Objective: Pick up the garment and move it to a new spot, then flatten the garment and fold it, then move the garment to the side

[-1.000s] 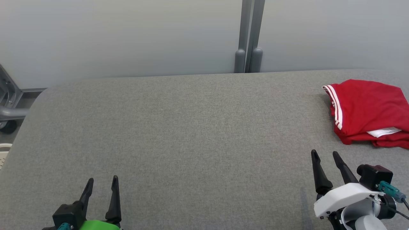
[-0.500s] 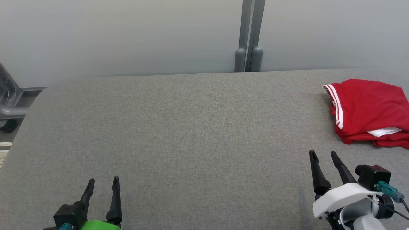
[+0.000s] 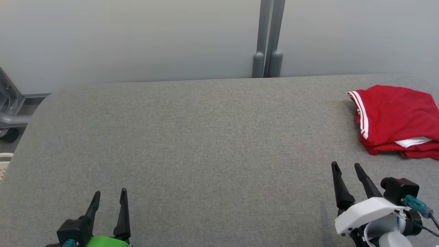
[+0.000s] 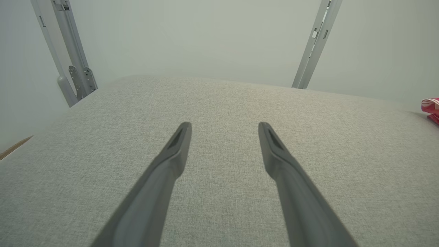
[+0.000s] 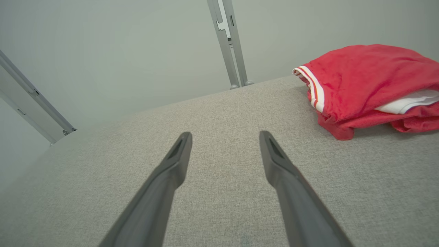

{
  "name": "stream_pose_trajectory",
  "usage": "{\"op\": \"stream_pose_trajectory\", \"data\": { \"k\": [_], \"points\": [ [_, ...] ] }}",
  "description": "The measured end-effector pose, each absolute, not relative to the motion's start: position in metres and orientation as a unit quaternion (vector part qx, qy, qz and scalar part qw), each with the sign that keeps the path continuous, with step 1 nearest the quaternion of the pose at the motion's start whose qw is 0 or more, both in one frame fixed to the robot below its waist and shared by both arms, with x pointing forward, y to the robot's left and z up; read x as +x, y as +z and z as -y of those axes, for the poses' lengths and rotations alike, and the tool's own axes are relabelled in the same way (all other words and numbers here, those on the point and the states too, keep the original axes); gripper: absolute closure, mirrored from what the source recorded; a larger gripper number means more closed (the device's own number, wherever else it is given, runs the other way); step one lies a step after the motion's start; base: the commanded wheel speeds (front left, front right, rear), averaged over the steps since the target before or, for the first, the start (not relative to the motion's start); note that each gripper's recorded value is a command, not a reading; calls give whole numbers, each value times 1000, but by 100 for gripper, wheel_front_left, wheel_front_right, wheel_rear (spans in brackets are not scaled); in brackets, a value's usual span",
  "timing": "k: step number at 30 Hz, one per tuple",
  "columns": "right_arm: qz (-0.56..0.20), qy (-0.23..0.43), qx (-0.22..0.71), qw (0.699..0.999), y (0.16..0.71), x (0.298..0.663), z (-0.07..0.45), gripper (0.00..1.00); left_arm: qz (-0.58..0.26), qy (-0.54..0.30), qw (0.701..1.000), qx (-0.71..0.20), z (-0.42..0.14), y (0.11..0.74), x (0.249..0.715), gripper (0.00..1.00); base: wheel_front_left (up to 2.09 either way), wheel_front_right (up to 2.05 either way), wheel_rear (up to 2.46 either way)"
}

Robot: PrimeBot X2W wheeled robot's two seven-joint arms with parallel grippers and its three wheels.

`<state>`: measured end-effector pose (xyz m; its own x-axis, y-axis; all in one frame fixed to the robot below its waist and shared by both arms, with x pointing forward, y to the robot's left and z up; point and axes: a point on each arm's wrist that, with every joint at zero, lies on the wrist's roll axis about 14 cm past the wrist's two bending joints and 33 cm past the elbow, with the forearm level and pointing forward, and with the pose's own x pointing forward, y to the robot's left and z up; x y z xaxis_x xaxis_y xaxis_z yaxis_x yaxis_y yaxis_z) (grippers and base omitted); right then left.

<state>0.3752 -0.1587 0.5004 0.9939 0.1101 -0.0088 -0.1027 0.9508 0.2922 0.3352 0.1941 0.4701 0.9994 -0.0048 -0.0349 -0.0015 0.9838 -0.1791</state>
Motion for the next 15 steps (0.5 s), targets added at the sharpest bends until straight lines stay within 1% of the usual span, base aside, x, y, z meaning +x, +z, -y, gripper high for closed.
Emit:
{"op": "stream_pose_trajectory", "data": {
  "k": [1,2,7,15],
  "points": [
    [-13,54,147,988,500,375,158,0,-18,0,996,-90,-194,470,335,0,0,0,0],
    [-19,54,148,987,497,374,158,100,-22,0,996,-91,-194,467,334,100,0,0,0],
    [-54,44,163,984,475,365,159,100,-49,5,993,-104,-192,453,330,100,0,0,0],
    [-56,24,229,971,475,366,168,100,-61,20,982,-177,-193,450,332,100,0,0,0]
  ]
}}
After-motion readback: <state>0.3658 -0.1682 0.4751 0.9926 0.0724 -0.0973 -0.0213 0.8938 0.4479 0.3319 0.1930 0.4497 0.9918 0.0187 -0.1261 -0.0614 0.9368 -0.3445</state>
